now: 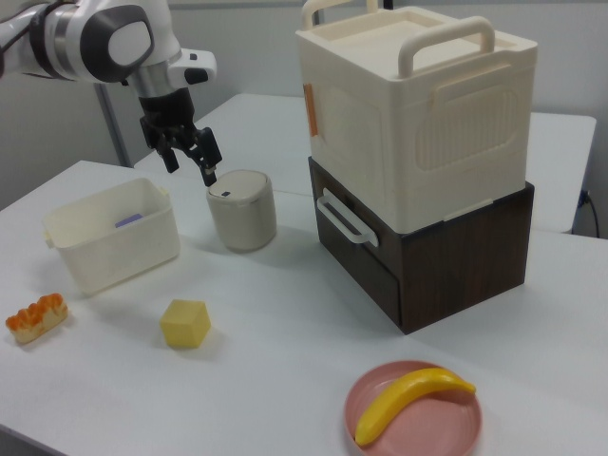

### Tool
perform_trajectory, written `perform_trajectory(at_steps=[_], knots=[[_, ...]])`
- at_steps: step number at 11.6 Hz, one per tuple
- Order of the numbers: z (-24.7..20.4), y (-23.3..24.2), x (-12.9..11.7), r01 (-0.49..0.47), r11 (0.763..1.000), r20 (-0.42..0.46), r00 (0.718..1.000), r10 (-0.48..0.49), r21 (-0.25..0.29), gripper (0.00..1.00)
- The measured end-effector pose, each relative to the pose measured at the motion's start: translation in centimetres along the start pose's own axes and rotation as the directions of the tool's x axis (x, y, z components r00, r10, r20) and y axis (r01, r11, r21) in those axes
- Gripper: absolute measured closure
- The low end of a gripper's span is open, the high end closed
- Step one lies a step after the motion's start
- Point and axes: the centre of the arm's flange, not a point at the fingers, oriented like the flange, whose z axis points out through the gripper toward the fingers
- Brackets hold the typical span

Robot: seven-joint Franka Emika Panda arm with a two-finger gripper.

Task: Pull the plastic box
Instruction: 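Move the open gripper from rest toward the white plastic box, then lower the gripper into the white plastic box beside its rim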

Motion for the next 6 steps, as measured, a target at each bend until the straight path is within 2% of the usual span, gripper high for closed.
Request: perform_trajectory(at_steps=[3,4,5,6], knots=[[-1.3,-2.5,-0.7,0.067,0.997,-0.030,0.997,-0.066,0.025,0.00],[-1.4,-4.6,-1.0,0.155,0.987,-0.047,0.987,-0.153,0.030,0.00],[-1.0,-7.1,-1.1,0.284,0.958,-0.072,0.957,-0.282,0.032,0.00],[-0.2,-9.8,-1.4,0.416,0.909,-0.079,0.907,-0.413,0.032,0.00]])
